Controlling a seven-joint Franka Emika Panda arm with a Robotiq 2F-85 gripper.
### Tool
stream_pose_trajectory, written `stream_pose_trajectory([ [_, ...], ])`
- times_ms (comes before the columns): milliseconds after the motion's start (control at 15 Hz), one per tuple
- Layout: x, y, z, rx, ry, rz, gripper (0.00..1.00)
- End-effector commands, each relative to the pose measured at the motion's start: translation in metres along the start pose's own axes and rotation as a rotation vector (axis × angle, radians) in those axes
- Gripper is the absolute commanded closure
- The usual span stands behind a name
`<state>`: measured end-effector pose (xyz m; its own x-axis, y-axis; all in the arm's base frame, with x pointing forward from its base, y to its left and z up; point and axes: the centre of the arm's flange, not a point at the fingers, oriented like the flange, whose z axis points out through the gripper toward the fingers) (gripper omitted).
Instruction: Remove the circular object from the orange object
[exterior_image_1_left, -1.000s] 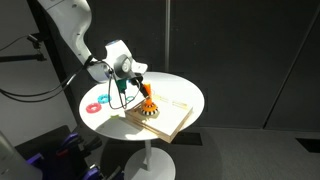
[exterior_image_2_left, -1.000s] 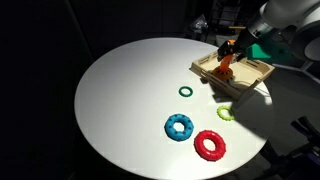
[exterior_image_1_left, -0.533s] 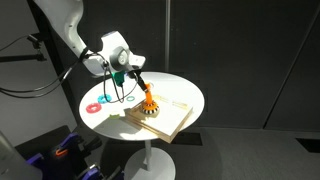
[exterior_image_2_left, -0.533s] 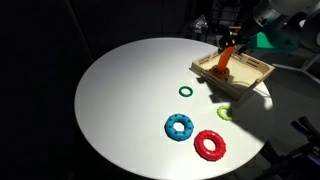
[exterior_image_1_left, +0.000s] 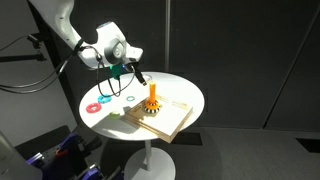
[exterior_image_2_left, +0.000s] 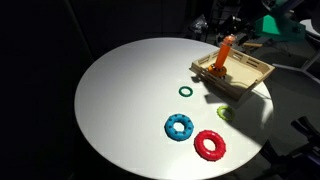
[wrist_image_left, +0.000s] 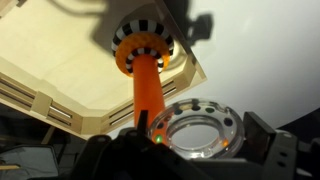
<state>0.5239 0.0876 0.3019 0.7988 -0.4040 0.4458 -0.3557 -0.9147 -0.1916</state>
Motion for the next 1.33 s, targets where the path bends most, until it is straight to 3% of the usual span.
stream_pose_trajectory([
  [0, 0.008, -0.001, -0.027, 0.029, -0.018, 0.005, 0.32],
  [667, -0.025, -0.018, -0.032, 0.093, -0.247, -0.015, 0.32],
  [1267, -0.045, 0.009, 0.001, 0.024, -0.451, -0.039, 0.32],
])
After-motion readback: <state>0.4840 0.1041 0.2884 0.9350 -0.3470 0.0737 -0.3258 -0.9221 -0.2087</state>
